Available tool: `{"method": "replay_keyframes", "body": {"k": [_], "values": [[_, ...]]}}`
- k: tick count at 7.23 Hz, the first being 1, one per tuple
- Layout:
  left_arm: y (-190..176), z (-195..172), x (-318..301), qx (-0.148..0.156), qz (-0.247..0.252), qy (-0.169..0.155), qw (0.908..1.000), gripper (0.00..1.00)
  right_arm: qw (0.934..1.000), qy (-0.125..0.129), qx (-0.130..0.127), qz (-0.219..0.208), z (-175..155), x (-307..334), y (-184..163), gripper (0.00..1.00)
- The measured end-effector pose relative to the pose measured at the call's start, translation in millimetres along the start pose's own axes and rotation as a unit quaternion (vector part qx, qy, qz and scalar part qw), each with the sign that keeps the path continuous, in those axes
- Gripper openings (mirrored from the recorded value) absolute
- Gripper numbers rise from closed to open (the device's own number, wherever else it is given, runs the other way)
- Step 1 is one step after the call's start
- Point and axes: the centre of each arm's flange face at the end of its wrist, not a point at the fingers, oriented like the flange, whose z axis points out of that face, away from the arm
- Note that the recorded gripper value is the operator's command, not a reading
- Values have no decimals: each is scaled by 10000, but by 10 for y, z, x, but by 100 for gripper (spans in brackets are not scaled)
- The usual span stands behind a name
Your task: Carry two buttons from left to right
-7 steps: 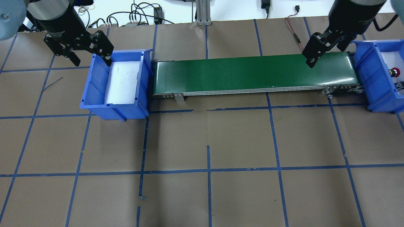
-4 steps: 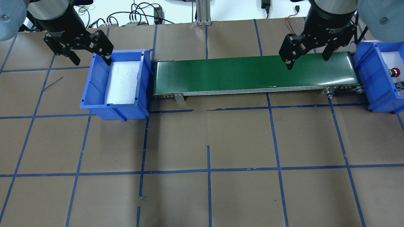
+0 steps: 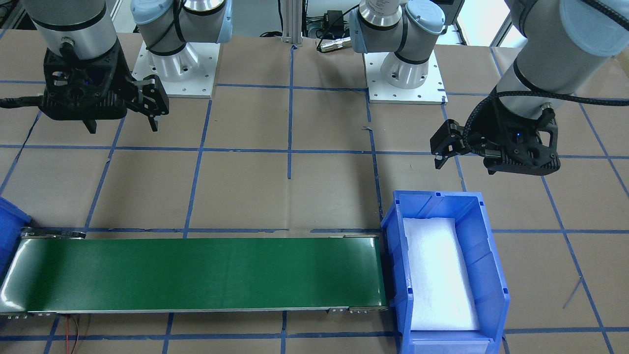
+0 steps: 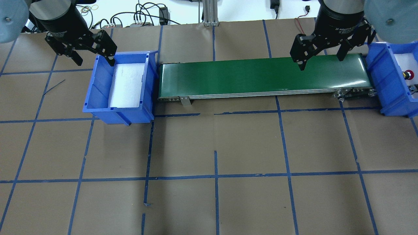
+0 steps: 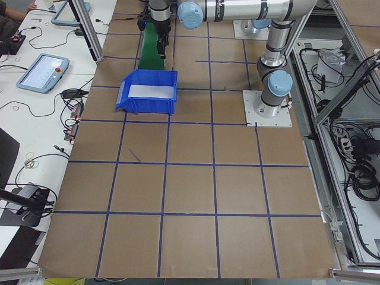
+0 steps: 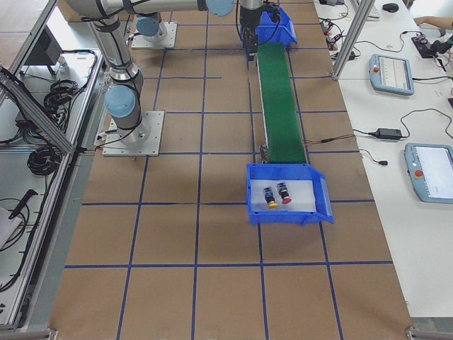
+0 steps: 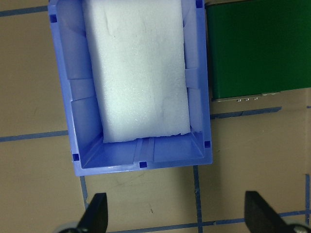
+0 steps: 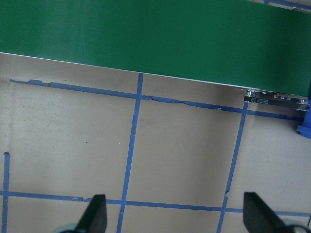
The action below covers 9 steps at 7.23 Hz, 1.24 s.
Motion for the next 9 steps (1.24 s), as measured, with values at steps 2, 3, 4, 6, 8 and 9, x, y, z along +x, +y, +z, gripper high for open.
{"method": "replay_keyframes", "body": {"k": [2, 3, 4, 6, 8, 9], "values": [[-1, 2, -2, 1, 6, -10, 10000, 100, 10000, 4, -44, -31, 31, -1, -2, 100], [-1, 2, -5, 1, 5, -13, 10000, 100, 10000, 7, -50, -55, 36, 0, -3, 100], [-1, 3, -9, 0, 2, -15, 10000, 100, 10000, 8, -58, -72, 41, 0, -2, 100], [-2, 2, -16, 4, -3, -21, 10000, 100, 9999, 16, -70, -110, 46, 1, 1, 100], [-1, 2, -20, 1, -5, -22, 10000, 100, 9997, 36, -90, -218, 64, 8, 1, 100], [-1, 2, -22, 1, -4, -22, 10000, 100, 9996, 41, -107, -250, 78, 8, 3, 100]]}}
